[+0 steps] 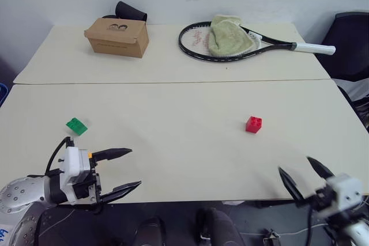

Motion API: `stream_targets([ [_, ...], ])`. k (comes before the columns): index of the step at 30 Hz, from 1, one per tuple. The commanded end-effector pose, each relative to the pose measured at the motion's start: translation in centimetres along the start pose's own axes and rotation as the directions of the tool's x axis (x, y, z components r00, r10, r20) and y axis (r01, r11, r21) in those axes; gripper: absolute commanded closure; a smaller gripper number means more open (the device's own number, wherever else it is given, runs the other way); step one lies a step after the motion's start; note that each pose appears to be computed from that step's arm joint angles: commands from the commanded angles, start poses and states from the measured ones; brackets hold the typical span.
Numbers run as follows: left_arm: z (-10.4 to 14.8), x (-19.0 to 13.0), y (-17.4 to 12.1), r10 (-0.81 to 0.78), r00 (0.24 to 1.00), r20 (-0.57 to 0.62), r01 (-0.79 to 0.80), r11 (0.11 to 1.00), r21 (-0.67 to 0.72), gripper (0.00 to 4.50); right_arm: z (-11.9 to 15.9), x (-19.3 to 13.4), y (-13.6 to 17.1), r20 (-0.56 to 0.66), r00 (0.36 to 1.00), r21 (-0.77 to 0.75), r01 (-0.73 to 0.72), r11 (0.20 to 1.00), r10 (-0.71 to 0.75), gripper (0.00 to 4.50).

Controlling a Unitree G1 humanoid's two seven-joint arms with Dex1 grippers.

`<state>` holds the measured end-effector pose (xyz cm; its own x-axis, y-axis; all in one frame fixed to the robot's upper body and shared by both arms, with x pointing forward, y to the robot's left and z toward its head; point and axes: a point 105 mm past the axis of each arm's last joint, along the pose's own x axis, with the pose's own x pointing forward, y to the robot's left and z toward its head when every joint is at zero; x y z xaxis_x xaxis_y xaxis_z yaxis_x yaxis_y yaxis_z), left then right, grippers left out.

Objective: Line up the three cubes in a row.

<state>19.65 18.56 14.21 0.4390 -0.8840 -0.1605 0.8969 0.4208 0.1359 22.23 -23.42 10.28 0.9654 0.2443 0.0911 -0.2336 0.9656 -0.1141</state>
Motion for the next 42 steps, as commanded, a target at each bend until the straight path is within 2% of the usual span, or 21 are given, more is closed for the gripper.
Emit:
stream_targets([
  [1, 0.2, 0.4, 0.0, -0.001, 1.0, 0.009, 0.001, 1.0, 0.016, 0.08, 0.9, 2.8, 0.7, 0.006, 0.998, 0.011, 0.064, 0.998, -0.064, 0.0],
  [4, 0.2, 0.5, -0.1, 0.001, 1.0, 0.011, -0.001, 1.0, 0.023, 0.08, 1.5, 6.7, 0.8, 0.029, 0.989, 0.037, 0.144, 0.989, -0.146, 0.0],
  [8, 0.1, 0.6, -0.2, 0.005, 1.0, 0.008, -0.005, 1.0, 0.024, 0.08, 1.7, 9.4, 1.5, 0.028, 0.984, 0.029, 0.177, 0.984, -0.178, 0.0],
  [11, 0.0, 0.7, -0.4, 0.005, 1.0, 0.002, -0.005, 1.0, 0.022, 0.08, 1.5, 11.0, 2.2, 0.012, 0.986, 0.051, 0.166, 0.985, -0.166, 0.0],
  [13, -0.1, 0.7, -0.4, 0.014, 1.0, 0.0, -0.014, 1.0, 0.027, 0.08, 0.9, 11.8, 2.3, -0.029, 0.978, 0.068, 0.21, 0.975, -0.208, 0.0],
  [18, 0.0, 0.8, -0.6, 0.024, 1.0, 0.001, -0.024, 0.999, 0.03, 0.08, 0.3, 11.9, 1.7, -0.071, 0.959, 0.03, 0.278, 0.96, -0.275, 0.0],
  [21, 0.1, 0.9, -0.6, 0.027, 1.0, 0.003, -0.027, 0.999, 0.033, 0.0, 0.1, 11.8, 1.5, -0.081, 0.949, 0.042, 0.308, 0.951, -0.304, 0.59],
  [28, 0.6, 1.5, -0.6, 0.038, 0.999, 0.008, -0.039, 0.998, 0.04, 0.0, 1.2, 11.6, 2.6, -0.055, 0.957, 0.102, 0.29, 0.952, -0.286, 3.02],
  [29, 0.7, 1.5, -0.5, 0.041, 0.999, 0.008, -0.041, 0.998, 0.04, 0.0, 1.6, 11.8, 3.1, -0.036, 0.967, 0.12, 0.256, 0.959, -0.253, 3.0],
  [30, 0.8, 1.5, -0.5, 0.045, 0.999, 0.01, -0.045, 0.998, 0.041, 0.0, 2.5, 12.2, 4.2, 0.008, 0.989, 0.153, 0.146, 0.977, -0.149, 3.0],
  [31, 0.9, 1.6, -0.4, 0.048, 0.999, 0.011, -0.049, 0.998, 0.042, 0.0, 3.6, 12.5, 5.3, 0.061, 0.997, 0.163, 0.034, 0.986, -0.045, 3.0],
  [32, 1.0, 1.6, -0.4, 0.055, 0.998, 0.014, -0.055, 0.998, 0.041, 0.0, 5.0, 12.6, 6.9, 0.137, 0.981, 0.125, -0.157, 0.98, 0.139, 3.0],
  [33, 1.1, 1.5, -0.3, 0.061, 0.998, 0.018, -0.062, 0.997, 0.038, 0.0, 6.1, 12.1, 8.7, 0.184, 0.916, 0.05, -0.371, 0.927, 0.357, 3.0],
  [34, 1.1, 1.5, -0.4, 0.063, 0.998, 0.019, -0.064, 0.997, 0.034, 0.0, 6.7, 11.0, 10.4, 0.19, 0.791, -0.043, -0.585, 0.81, 0.582, 3.0],
  [36, 0.9, 1.4, -0.7, 0.052, 0.999, 0.007, -0.052, 0.998, 0.025, 0.0, 5.7, 9.7, 11.3, 0.08, 0.554, -0.137, -0.818, 0.559, 0.829, 3.0],
  [37, 0.7, 1.4, -0.8, 0.048, 0.999, 0.001, -0.048, 0.999, 0.023, 0.0, 5.2, 9.7, 11.1, 0.031, 0.478, -0.16, -0.864, 0.477, 0.878, 3.0],
  [42, 0.7, 1.2, -0.7, 0.065, 0.998, -0.005, -0.065, 0.998, 0.024, 0.0, 3.2, 10.7, 10.7, -0.065, 0.243, -0.16, -0.96, 0.23, 0.968, 3.0],
])
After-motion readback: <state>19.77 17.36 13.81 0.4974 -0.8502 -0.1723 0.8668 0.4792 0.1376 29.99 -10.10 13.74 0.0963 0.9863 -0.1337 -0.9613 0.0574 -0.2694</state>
